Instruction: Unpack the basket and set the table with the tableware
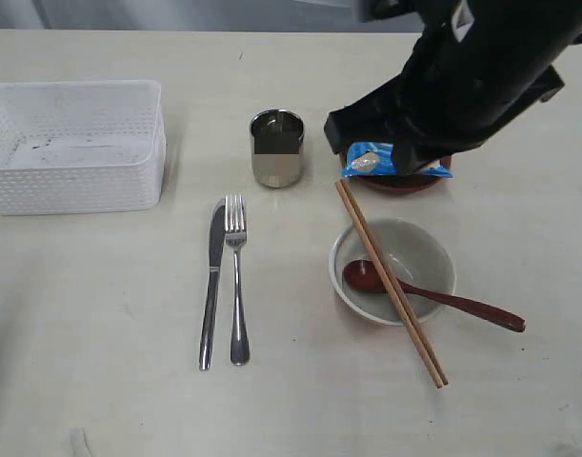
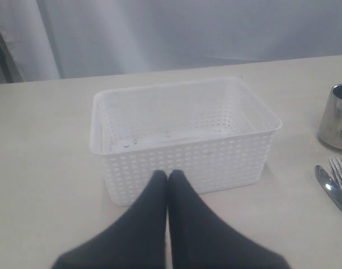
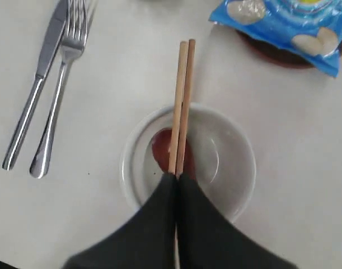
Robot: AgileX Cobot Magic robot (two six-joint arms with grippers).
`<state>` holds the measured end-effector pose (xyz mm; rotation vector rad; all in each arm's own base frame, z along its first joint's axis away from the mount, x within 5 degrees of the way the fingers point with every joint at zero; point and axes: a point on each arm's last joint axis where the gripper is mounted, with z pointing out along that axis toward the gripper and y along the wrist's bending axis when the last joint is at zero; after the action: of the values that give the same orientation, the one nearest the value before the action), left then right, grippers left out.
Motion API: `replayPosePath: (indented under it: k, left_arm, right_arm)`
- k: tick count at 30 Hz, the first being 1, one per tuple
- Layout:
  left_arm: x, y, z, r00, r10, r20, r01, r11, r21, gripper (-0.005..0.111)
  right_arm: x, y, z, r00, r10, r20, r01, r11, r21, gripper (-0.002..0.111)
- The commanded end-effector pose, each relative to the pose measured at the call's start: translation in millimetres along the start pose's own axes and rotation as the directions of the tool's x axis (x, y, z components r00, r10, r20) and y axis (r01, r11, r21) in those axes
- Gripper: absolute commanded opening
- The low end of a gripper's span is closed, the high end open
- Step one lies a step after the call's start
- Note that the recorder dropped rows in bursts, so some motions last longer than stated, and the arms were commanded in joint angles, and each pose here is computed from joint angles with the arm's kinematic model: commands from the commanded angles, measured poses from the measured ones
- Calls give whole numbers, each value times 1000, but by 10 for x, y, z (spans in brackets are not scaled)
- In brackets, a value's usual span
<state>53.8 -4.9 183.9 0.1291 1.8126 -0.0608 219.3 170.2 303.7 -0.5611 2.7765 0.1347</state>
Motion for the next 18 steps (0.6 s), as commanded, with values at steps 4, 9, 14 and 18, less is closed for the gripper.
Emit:
replayPosePath:
  k: [4,9,14,18]
  left_arm:
    - [0,0,-1,1000,-1,9,1,1000,-1,0]
    - [0,0,-1,1000,-1,9,1,1000,-1,0]
    - [0,0,-1,1000,-1,9,1,1000,-1,0]
    - [0,0,-1,1000,-1,9,1,1000,-1,0]
  right_arm:
    - [141,-95,-629,965,0,263,14,999,-49,0]
    - [344,-170,-1069,865,31,502,32,992,-118,0]
    - [635,-268,-1486,709,78,701,67,982,-177,0]
    - [899,-351,-1739,586,113,802,95,974,-207,0]
